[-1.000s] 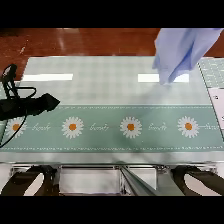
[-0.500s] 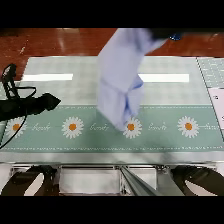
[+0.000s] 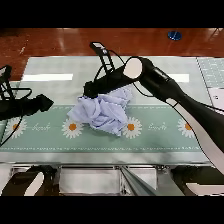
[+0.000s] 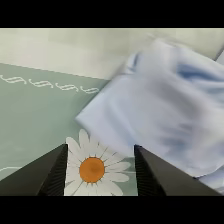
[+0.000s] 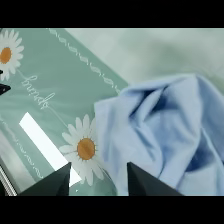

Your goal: Fold the shirts.

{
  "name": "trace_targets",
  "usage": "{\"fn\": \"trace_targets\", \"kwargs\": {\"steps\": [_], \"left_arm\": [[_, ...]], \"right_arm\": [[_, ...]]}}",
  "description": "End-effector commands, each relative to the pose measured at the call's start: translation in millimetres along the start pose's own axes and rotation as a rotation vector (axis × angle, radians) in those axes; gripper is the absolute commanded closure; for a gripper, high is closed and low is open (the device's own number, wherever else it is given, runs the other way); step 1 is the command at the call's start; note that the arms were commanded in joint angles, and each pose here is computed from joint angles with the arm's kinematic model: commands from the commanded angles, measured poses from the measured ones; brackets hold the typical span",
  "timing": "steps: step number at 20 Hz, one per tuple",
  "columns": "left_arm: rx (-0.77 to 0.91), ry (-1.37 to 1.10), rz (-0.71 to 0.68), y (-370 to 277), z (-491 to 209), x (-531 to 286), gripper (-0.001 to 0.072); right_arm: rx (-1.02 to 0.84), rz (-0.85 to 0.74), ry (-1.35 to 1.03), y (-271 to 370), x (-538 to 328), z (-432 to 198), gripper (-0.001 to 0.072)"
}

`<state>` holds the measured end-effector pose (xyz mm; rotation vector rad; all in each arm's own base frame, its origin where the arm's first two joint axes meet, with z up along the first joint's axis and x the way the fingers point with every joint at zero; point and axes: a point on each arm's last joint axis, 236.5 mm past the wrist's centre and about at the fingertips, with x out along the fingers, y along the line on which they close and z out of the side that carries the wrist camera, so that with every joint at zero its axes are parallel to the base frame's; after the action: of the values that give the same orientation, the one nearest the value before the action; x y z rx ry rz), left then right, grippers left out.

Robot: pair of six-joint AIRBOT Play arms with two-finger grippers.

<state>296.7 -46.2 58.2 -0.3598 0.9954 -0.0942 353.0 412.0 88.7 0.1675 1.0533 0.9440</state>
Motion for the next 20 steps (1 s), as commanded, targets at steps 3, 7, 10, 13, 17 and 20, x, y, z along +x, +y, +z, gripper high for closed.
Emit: {"fn": "trace_targets", "kwargs": {"steps": [3, 7, 10, 13, 17, 20], "left_arm": [[0.026, 0.017, 0.103, 29.2, -2.8, -3.3, 0.0200], [-0.281, 0.232, -0.042, 25.1, -59.0, 22.1, 0.0200], [-0.402, 0.386, -0.255, -14.2, -111.7, 64.6, 0.0200], [-0.491, 0.415, -0.252, -16.0, -117.2, 98.7, 0.0200], [-0.502, 0.405, -0.263, -36.3, -106.9, 135.1, 0.0200], [-0.476, 0.373, -0.257, -50.1, -89.5, 155.6, 0.0200]], "right_arm": [[0.156, -0.284, -0.037, -139.0, -129.9, 17.1, 0.0303], [0.529, -0.568, -0.131, -270.7, -251.4, -66.1, 0.0304], [0.718, -0.481, -0.186, -288.0, -232.0, -139.6, 0.0304], [0.770, -0.399, -0.122, -275.9, -193.9, -187.7, 0.0305], [0.751, -0.389, -0.094, -267.9, -166.9, -199.4, 0.0305], [0.737, -0.381, -0.140, -264.5, -158.8, -184.1, 0.0305]]}}
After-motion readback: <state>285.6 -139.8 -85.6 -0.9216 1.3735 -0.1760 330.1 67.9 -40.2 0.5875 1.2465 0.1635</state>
